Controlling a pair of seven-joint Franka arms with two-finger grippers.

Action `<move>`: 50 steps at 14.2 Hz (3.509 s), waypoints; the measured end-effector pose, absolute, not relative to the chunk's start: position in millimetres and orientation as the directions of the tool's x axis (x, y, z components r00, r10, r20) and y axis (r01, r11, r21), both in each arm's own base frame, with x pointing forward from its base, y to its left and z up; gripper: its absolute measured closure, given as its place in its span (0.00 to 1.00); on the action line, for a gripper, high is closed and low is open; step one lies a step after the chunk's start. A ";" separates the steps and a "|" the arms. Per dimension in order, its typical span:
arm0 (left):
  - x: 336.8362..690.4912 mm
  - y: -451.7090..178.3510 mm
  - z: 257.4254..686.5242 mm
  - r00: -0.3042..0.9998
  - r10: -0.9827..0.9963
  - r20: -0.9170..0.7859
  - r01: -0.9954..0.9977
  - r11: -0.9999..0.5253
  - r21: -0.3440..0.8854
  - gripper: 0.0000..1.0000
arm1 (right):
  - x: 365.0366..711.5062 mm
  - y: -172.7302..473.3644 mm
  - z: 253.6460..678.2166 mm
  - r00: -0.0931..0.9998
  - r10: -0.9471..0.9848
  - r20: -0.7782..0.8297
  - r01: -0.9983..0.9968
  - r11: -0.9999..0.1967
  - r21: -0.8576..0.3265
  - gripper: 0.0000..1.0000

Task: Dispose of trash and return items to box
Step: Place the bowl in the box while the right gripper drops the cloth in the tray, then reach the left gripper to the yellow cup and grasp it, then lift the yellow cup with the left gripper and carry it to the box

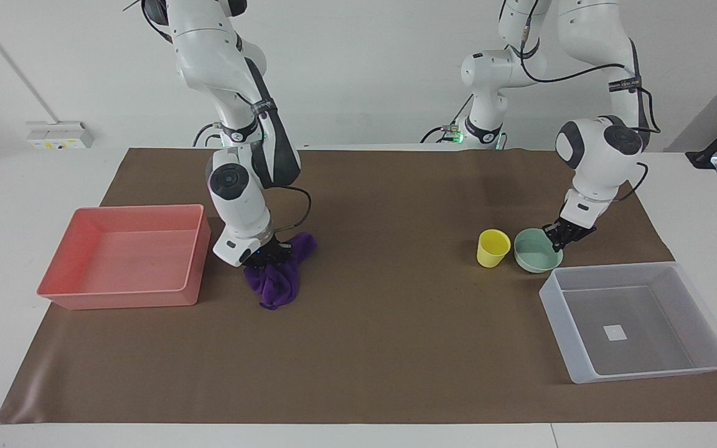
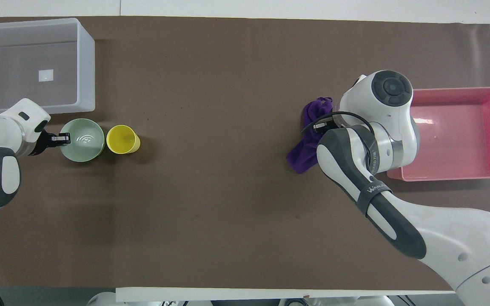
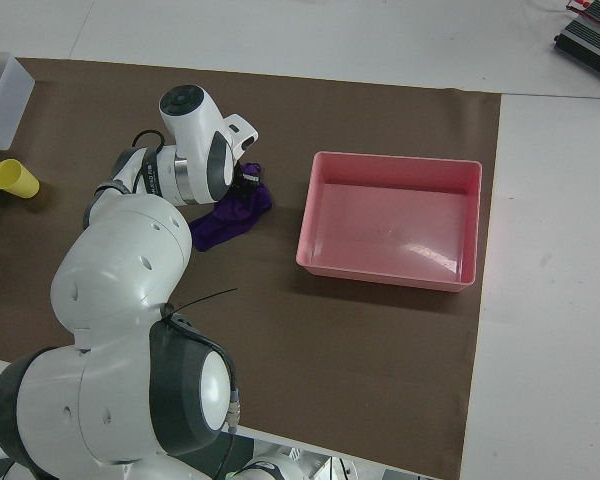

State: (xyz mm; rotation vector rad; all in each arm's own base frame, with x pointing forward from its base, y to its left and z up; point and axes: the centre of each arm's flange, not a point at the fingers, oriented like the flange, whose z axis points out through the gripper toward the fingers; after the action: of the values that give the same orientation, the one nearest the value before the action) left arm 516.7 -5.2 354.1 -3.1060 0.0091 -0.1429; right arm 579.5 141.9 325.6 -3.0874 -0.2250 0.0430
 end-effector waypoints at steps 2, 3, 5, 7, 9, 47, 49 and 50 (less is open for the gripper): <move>517.0 -4.1 386.0 0.999 -0.002 0.050 -0.001 -0.999 -0.036 0.97 | 582.8 129.4 358.5 0.991 0.127 -0.031 0.126 -0.991 -0.049 0.87; 518.0 -3.7 407.1 0.999 0.000 0.032 0.001 -0.999 -0.038 0.97 | 583.8 122.9 380.0 0.992 0.118 -0.035 0.116 -0.992 -0.050 0.87; 522.8 -3.8 453.0 1.000 0.004 0.020 0.005 -0.999 -0.041 0.97 | 585.1 104.6 434.0 0.995 0.093 -0.044 0.091 -0.995 -0.051 0.87; 534.7 -3.1 484.4 0.998 0.017 0.056 0.018 -0.999 -0.027 0.97 | 582.9 82.5 487.4 0.997 0.064 -0.049 0.062 -0.997 -0.051 0.87; 558.0 2.8 499.2 0.993 0.046 0.107 0.046 -0.999 0.002 0.97 | 574.3 53.8 531.7 0.998 0.047 -0.039 0.045 -0.998 -0.051 0.87; 507.9 -113.4 371.4 0.997 0.029 -0.075 0.034 -0.997 0.069 0.98 | 547.5 46.2 589.0 0.981 0.162 -0.104 0.156 -0.986 -0.060 0.00; 508.6 -113.9 372.5 0.997 0.034 -0.067 0.039 -0.997 0.071 0.98 | 544.2 42.3 608.1 0.981 0.160 -0.110 0.156 -0.987 -0.043 0.00; 508.5 -114.4 372.6 0.997 0.040 -0.067 0.044 -0.997 0.070 0.98 | 542.5 38.4 614.5 0.981 0.154 -0.115 0.151 -0.988 -0.038 0.00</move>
State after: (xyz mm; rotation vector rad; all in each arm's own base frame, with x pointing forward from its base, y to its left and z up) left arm 508.5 -114.4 372.6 -3.2110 -0.0676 0.1058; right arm 542.5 38.4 614.5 -3.0982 -0.2384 0.1837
